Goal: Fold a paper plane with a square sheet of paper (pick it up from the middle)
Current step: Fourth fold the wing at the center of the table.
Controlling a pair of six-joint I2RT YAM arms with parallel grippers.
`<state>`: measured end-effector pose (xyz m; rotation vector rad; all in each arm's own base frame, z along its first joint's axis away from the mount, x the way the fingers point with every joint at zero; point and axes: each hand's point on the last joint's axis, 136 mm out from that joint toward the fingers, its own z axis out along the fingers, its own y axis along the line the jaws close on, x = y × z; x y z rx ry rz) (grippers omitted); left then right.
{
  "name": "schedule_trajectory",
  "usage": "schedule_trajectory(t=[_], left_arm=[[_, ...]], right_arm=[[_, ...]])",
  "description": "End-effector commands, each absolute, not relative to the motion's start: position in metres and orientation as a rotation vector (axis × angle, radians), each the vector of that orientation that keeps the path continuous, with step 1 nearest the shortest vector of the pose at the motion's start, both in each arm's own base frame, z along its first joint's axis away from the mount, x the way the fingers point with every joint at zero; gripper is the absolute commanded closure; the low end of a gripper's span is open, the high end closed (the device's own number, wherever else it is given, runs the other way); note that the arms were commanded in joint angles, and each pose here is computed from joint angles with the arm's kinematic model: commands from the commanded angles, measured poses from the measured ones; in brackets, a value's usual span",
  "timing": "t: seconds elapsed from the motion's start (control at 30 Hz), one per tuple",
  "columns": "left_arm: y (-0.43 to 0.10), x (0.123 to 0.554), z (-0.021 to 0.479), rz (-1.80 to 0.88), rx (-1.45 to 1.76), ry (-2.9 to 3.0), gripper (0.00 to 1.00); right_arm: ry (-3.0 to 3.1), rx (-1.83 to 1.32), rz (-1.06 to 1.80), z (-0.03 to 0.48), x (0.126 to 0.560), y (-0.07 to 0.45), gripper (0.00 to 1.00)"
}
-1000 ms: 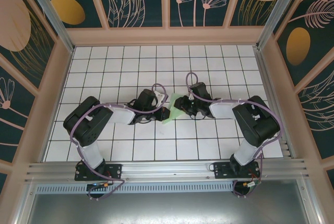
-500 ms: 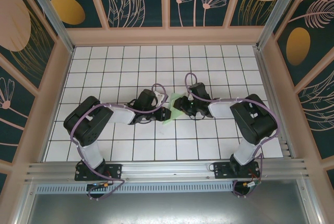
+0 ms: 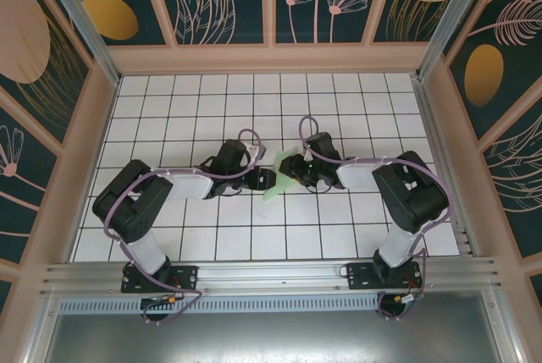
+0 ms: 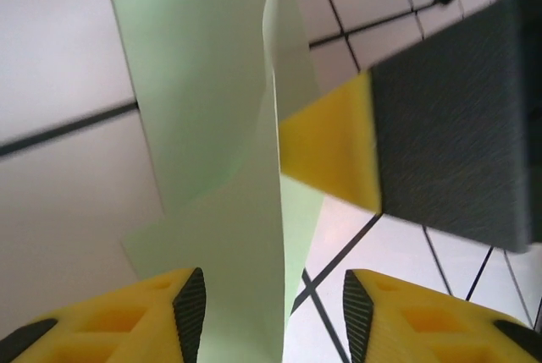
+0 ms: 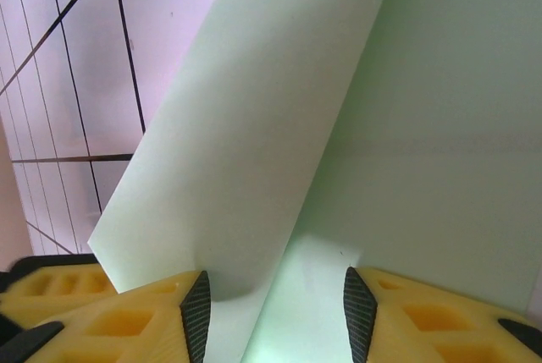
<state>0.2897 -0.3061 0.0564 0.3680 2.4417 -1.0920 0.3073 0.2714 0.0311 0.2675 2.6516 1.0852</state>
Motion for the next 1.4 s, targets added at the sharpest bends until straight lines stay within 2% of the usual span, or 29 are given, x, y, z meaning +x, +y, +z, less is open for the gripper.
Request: schedule_trajectory(t=[0.0,0.2,0.33,0.9,1.13,1.37], left_arm=[[-0.299,0.300,0.074,-1.089,0.291,2.407,0.49],[-0.306,0.293,0.062,-1.162,0.303,2.453,0.50],[-0.310,0.289,0.046,-1.189,0.292,2.509,0.55],[-0.327,0.291,0.032,-1.239,0.349,2.535,0.77],[-0.326,0.291,0.033,-1.218,0.389,2.514,0.87],[-0.325,0.290,0.035,-1.217,0.404,2.494,0.91]], right_arm=[[2.771,0.332,0.919,-0.007,0.297,0.252,0.50],[2.778,0.326,0.918,-0.008,0.297,0.253,0.50],[2.779,0.323,0.925,-0.008,0.298,0.254,0.50],[2.776,0.259,0.954,-0.003,0.297,0.259,0.44],[2.729,0.139,0.965,0.016,0.303,0.264,0.44],[2.630,0.058,0.995,0.048,0.316,0.258,0.44]])
